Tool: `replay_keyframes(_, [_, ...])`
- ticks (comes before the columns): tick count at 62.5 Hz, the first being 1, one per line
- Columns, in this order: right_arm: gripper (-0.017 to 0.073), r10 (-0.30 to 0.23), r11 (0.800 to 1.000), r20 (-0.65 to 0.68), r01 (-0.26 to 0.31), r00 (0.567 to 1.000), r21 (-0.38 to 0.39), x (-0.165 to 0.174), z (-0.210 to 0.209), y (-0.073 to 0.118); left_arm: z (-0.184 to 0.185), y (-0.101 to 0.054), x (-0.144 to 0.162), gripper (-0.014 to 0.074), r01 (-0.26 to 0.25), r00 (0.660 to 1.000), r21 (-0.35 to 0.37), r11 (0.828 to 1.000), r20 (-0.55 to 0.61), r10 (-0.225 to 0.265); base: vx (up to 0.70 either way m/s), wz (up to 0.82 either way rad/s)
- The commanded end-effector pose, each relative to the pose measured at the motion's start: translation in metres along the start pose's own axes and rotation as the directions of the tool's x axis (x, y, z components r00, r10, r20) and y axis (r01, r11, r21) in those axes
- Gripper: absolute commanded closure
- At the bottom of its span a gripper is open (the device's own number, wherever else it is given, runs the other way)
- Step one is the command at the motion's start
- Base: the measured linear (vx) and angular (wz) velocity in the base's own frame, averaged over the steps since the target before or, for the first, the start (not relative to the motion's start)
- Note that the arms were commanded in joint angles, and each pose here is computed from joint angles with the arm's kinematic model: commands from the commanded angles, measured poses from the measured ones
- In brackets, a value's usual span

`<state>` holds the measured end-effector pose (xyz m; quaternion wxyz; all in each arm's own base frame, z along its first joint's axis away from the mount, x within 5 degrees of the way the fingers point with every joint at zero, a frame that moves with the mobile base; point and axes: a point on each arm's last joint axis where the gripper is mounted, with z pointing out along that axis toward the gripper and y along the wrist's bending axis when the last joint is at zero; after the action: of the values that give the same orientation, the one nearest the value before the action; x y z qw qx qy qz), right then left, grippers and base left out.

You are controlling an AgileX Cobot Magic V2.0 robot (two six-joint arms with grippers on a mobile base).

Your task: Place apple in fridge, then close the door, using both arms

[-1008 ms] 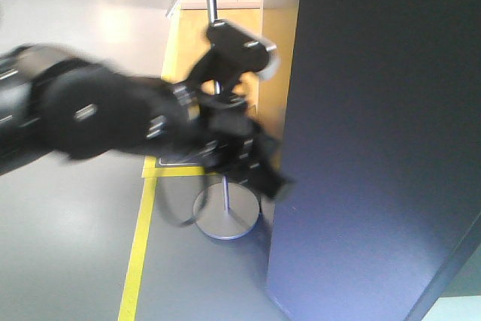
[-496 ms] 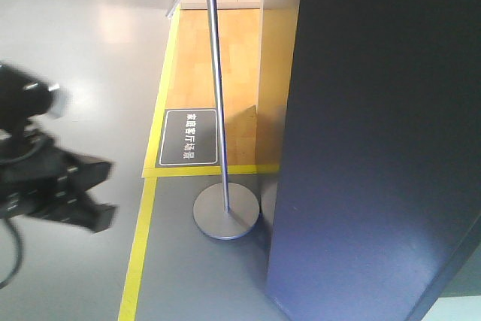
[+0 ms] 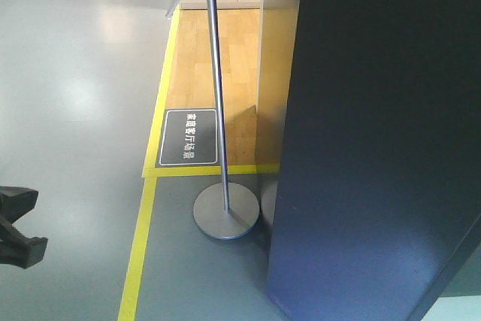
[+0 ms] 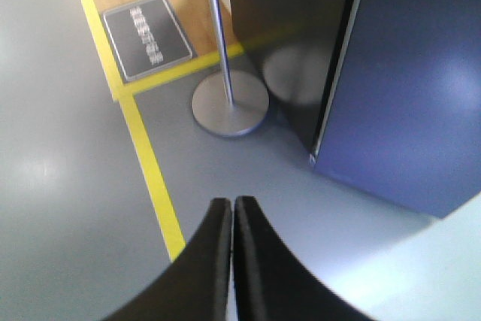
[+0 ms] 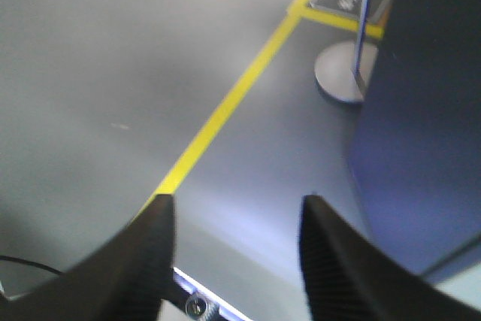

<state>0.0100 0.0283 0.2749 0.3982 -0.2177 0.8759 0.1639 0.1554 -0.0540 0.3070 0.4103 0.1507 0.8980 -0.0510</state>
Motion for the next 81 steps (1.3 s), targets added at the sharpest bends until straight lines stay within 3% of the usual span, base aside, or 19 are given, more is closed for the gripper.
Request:
replay_keyframes(1, [0.0391, 0.016, 1.0, 0.014, -0.016, 1.0, 0.023, -0.018, 0.004, -0.005, -0.007, 0.0, -0.011, 0.06, 0.009, 0.997, 0.0, 1.0, 0.076, -0.009, 0.0, 0.0])
replay_keyframes(10, [0.0578, 0.011, 0.998, -0.045, -0.009, 0.999, 0.059, -0.029, 0.019, -0.013, -0.007, 0.0, -0.011, 0.06, 0.009, 0.997, 0.0, 1.0, 0.076, -0.009, 0.0, 0.0])
replay_keyframes(23, [0.0567, -0.012, 0.986, -0.106, 0.029, 0.994, 0.166, -0.051, 0.036, -0.031, -0.007, 0.0, -0.011, 0.06, 0.009, 0.997, 0.0, 1.0, 0.076, -0.009, 0.0, 0.0])
replay_keyframes(30, [0.0566, -0.003, 0.965, -0.096, 0.028, 0.995, 0.26, -0.073, 0.036, -0.041, -0.007, 0.0, -0.011, 0.06, 0.009, 0.997, 0.0, 1.0, 0.076, -0.009, 0.0, 0.0])
replay_keyframes(46, [0.0566, -0.075, 0.904, -0.089, 0.105, 0.993, 0.415, -0.118, 0.037, -0.061, -0.007, 0.0, -0.011, 0.06, 0.009, 0.997, 0.0, 1.0, 0.076, -0.009, 0.0, 0.0])
replay_keyframes(69, [0.0566, -0.099, 0.829, 0.12, 0.015, 0.988, 0.559, -0.172, 0.049, -0.081, -0.007, 0.0, -0.011, 0.06, 0.009, 0.997, 0.0, 1.0, 0.076, -0.009, 0.0, 0.0])
replay_keyframes(81, [0.0563, -0.11, 0.802, 0.111, 0.022, 0.988, 0.597, -0.199, 0.057, -0.09, -0.007, 0.0, -0.011, 0.06, 0.009, 0.997, 0.0, 1.0, 0.076, -0.009, 0.0, 0.0])
